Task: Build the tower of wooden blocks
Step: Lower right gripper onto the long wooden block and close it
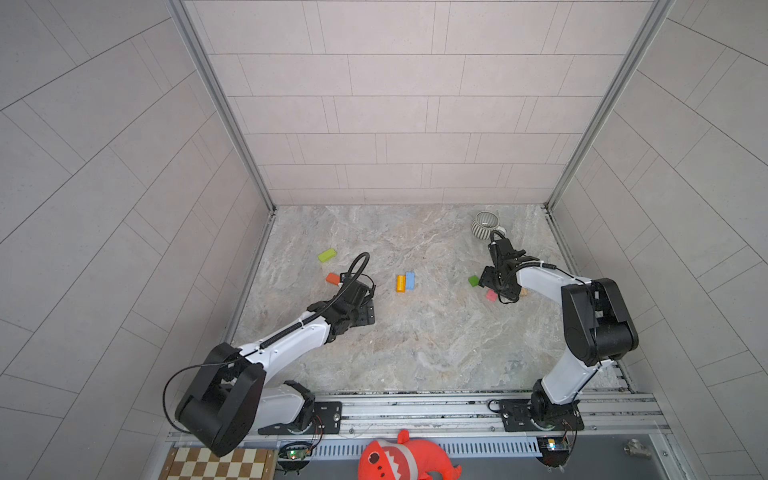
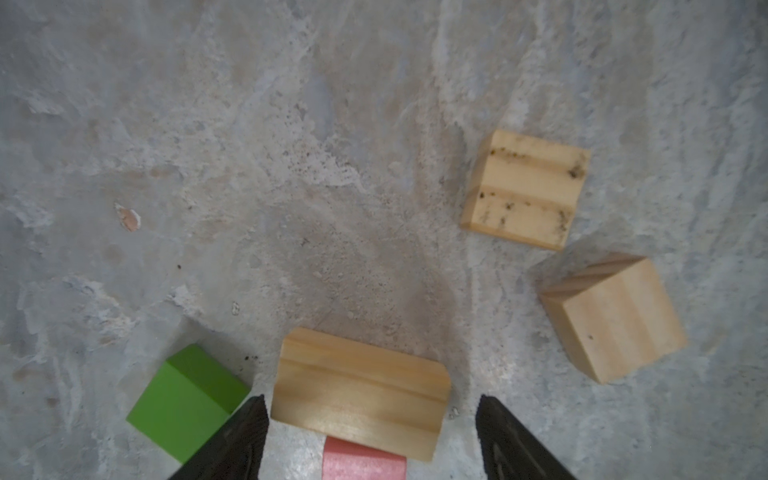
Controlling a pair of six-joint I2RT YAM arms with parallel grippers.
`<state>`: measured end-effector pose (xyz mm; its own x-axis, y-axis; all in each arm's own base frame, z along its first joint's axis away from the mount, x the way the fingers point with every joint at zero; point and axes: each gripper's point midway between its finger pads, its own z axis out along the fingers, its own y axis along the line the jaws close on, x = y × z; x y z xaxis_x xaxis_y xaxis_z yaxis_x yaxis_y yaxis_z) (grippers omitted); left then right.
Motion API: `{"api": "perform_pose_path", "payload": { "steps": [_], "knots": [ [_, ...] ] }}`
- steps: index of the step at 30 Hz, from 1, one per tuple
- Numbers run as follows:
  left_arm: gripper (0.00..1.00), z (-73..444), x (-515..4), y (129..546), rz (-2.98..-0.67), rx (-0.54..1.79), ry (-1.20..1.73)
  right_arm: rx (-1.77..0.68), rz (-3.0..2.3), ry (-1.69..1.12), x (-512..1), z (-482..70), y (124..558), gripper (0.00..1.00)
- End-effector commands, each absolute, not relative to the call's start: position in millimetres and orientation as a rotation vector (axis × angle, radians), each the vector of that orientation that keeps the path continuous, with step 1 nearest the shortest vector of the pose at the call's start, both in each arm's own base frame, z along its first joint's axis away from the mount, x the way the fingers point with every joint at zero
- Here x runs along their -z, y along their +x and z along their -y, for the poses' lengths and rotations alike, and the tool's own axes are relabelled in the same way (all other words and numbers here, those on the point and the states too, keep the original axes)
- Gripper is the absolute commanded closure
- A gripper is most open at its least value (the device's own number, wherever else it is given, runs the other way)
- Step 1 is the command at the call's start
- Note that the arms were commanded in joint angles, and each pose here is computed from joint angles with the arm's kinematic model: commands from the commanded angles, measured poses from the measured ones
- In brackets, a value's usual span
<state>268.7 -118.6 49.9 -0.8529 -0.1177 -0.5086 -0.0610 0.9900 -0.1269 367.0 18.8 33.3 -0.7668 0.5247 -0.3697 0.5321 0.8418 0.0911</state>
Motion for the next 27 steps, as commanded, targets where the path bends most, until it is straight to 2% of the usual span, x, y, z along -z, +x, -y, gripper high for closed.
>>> {"api": "perform_pose_path", "payload": {
  "steps": [1, 12, 18, 22, 27],
  "knots": [
    [0.08, 118, -48, 268, -2.607, 0.124, -0.109, 0.049, -2.609, 0.831, -35, -14, 374, 0.20],
    [0.08, 118, -46, 269, -2.612, 0.121, -0.123, 0.048, -2.633, 0.833, -25, -15, 379, 0.29],
    [0.08, 117, -46, 269, -2.612, 0.109, -0.121, 0.034, -2.637, 0.828, -24, -17, 379, 0.41],
    [0.08, 117, -47, 269, -2.607, 0.114, -0.127, 0.017, -2.641, 0.796, -27, -19, 379, 0.56],
    [0.08, 116, -49, 269, -2.594, 0.118, -0.132, -0.005, -2.658, 0.730, -37, -22, 375, 0.61]
  ]
}}
